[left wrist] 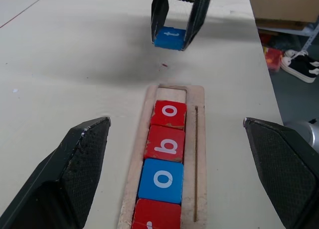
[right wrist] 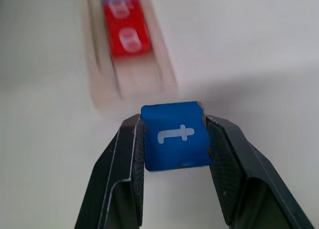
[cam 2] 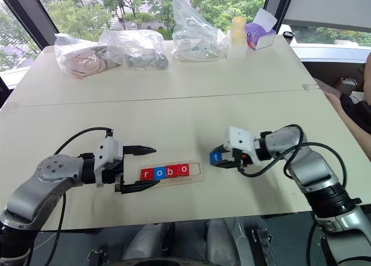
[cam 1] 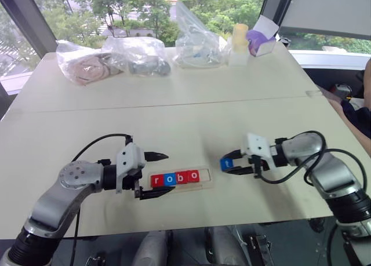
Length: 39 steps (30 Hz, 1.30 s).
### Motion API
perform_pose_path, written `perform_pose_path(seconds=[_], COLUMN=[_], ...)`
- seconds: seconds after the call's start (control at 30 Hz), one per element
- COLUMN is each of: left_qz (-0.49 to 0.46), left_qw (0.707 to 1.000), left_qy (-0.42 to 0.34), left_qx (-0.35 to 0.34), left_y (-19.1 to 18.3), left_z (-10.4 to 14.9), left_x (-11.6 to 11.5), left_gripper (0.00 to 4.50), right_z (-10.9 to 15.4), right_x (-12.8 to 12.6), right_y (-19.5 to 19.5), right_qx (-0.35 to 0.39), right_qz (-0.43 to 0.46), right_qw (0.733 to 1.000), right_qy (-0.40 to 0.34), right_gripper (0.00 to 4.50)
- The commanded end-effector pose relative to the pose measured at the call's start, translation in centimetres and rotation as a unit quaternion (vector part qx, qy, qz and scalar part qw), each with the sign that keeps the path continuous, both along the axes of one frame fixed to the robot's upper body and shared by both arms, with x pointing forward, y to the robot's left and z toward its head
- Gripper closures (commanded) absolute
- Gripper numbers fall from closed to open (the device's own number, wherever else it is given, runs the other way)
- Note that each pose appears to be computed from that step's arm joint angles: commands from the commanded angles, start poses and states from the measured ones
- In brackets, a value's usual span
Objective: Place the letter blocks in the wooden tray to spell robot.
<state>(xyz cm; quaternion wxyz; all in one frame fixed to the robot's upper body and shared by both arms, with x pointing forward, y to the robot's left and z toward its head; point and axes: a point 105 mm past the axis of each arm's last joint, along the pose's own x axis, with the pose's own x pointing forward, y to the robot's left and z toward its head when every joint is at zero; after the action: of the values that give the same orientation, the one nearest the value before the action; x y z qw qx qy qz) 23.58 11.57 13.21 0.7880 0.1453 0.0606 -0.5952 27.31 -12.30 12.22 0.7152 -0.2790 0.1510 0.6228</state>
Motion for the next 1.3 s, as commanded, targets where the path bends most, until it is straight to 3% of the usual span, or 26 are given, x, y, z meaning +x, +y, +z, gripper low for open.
perform_pose_path(seconds=[0.03, 0.5, 1.3], left_qz=[-0.002, 0.004, 0.012], left_qw=[1.0, 1.0, 1.0], left_qy=[-0.018, -0.017, -0.015], left_qx=[-0.007, -0.01, -0.012], left_y=[0.0, -0.1, 0.0], left_z=[0.9, 0.9, 0.7], left_x=[0.1, -0.2, -0.3], left_gripper=[0.0, 0.0, 0.0], right_z=[0.2, -1.9, -2.2], right_x=[-0.7, 0.4, -0.3], right_y=[2.0, 3.4, 4.9], right_qx=[0.004, -0.034, -0.029], right_qz=[0.01, -0.003, 0.018], right_qw=[1.0, 0.999, 0.999], right_qy=[-0.005, -0.016, -0.007], right_gripper=[3.23, 3.23, 3.23])
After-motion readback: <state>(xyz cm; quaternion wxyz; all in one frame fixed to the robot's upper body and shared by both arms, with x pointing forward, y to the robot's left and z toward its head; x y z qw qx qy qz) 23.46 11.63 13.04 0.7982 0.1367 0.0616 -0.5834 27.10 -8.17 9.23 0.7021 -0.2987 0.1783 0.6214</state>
